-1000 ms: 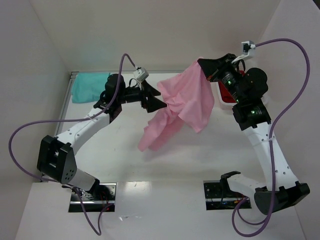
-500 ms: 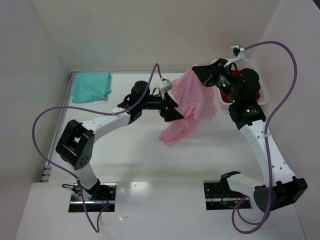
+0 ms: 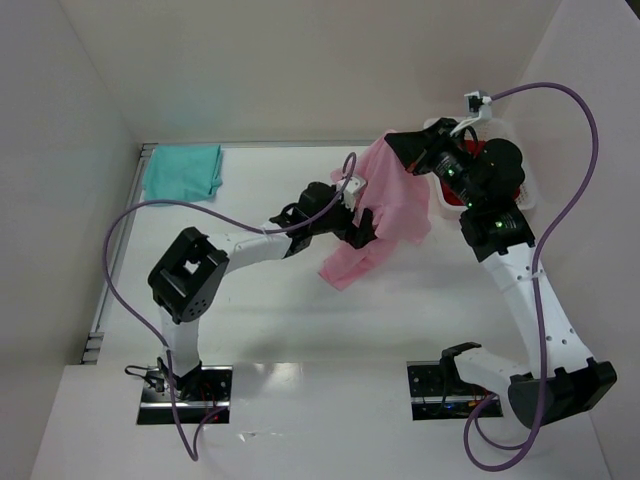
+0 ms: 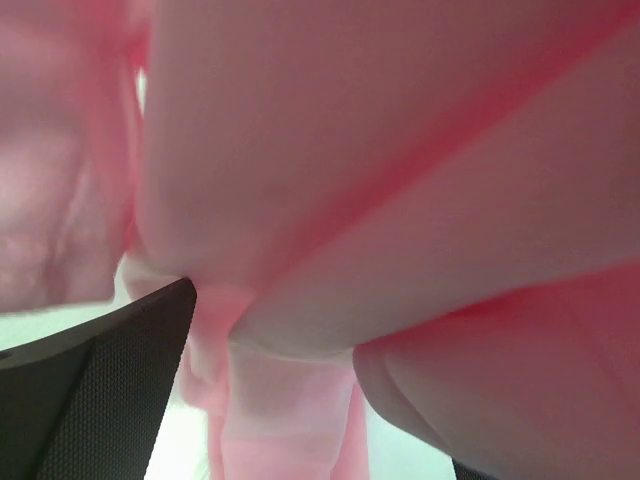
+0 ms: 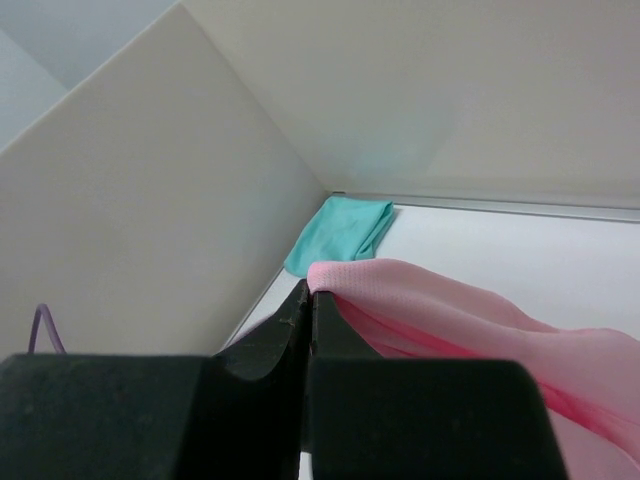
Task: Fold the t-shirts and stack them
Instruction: Move the tshirt to the center of the board
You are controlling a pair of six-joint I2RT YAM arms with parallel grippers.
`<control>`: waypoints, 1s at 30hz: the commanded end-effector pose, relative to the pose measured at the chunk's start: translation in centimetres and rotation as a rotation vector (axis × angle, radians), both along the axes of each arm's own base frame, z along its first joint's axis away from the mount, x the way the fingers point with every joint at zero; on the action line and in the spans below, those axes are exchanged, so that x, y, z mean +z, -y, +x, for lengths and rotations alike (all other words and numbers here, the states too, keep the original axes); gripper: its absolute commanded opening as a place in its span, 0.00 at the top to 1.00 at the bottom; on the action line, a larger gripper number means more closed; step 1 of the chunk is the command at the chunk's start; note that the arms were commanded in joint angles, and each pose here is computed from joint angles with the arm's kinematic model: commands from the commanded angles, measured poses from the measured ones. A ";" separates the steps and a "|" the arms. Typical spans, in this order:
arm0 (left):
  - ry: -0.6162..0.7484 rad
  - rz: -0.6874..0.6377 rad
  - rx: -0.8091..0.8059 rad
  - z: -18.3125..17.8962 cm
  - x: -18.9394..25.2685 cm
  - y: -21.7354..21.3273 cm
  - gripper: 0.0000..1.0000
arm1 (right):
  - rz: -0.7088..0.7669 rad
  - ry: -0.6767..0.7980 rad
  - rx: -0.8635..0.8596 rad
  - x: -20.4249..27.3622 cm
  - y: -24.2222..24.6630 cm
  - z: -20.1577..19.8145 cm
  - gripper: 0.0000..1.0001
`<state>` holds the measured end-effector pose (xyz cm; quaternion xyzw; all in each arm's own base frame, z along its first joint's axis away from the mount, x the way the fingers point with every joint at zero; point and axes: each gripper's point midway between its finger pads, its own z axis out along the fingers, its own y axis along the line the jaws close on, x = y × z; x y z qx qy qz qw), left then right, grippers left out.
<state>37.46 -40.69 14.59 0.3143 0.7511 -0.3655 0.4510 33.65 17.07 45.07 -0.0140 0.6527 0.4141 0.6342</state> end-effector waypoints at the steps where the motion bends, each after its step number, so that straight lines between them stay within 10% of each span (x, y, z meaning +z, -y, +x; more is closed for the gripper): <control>1: 0.089 0.041 0.172 2.4 0.7 -0.3 0.00 | 0.011 0.146 0.001 5.0 0.6 -2.1 1.00; 23: -0.041 0.354 0.324 -0.3 -8.6 -5.7 0.00 | 0.007 0.184 -0.062 7.0 1.6 -2.2 0.99; 26: -0.063 0.371 0.326 -0.8 -9.4 -6.2 0.17 | 0.009 0.184 -0.073 7.0 1.8 -2.1 0.99; 30: -0.073 0.312 0.352 -1.8 -7.7 -6.9 0.82 | 0.008 0.186 -0.105 7.1 2.3 -1.8 0.99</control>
